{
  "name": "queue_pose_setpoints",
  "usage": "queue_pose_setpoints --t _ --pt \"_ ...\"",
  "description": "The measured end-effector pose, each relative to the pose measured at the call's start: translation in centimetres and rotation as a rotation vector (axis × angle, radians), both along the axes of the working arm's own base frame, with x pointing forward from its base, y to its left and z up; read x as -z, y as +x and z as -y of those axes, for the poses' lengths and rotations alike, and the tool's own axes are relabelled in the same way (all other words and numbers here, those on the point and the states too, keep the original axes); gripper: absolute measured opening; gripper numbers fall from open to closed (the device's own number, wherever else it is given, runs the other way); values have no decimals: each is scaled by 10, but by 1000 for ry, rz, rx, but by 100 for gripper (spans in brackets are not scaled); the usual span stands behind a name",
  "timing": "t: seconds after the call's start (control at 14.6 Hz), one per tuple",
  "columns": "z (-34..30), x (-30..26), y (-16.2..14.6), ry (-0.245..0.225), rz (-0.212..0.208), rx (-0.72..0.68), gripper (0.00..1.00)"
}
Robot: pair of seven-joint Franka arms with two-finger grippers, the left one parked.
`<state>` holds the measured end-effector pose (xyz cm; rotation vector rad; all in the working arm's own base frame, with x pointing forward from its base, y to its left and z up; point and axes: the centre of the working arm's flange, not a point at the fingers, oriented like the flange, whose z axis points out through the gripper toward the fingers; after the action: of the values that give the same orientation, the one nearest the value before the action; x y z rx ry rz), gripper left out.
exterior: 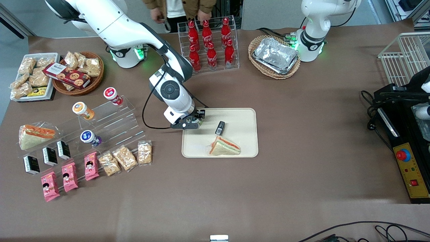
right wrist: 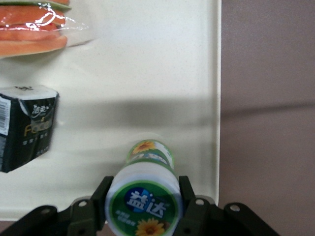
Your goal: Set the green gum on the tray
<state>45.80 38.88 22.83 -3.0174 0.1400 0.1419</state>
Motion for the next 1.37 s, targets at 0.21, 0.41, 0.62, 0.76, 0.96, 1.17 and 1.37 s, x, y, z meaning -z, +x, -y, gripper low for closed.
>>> queue_pose_setpoints --t 0.21,0.41,0.62,0.76,0.96,1.17,1.37 --pt "0 -2 2 2 4 3 83" --pt "6 -12 14 12 25 22 100" --pt "32 -47 38 -7 39 38 100" --pt "58 -85 52 -29 50 43 100" --pt "98 -158 62 -68 71 79 100" --pt "123 -227 55 -127 38 98 100" --pt "152 -282 50 -158 23 87 100"
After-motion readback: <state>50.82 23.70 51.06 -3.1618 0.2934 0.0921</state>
